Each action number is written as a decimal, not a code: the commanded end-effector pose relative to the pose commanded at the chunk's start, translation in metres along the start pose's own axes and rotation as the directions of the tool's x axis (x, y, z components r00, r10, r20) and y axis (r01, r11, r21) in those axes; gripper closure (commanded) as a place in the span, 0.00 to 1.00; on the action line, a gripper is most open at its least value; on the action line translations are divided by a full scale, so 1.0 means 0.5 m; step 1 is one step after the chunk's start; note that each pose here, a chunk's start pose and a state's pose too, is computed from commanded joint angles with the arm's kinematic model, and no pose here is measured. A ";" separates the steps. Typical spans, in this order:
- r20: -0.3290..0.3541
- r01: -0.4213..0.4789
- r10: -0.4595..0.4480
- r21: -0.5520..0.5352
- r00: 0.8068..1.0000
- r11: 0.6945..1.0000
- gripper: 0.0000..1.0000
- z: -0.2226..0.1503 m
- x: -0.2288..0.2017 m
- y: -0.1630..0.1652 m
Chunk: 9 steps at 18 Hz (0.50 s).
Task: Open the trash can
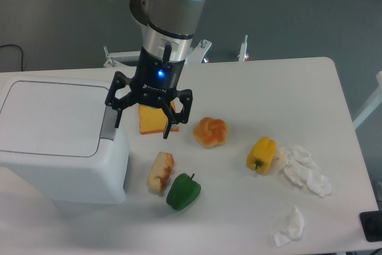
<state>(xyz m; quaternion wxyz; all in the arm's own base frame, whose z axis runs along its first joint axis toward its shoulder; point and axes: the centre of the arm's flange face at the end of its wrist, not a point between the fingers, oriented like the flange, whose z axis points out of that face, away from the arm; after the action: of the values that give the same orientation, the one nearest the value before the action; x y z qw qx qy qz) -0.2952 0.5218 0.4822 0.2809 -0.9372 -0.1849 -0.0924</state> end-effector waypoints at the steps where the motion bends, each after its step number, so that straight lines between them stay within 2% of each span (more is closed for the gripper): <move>1: -0.002 -0.002 0.002 0.001 1.000 1.000 0.00 0.000 0.002 0.000; 9: -0.003 0.000 0.000 -0.005 1.000 1.000 0.00 0.005 0.002 0.002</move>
<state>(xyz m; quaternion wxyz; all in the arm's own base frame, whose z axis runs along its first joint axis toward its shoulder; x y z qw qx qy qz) -0.2937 0.5228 0.4798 0.2790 -0.9378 -0.1840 -0.0941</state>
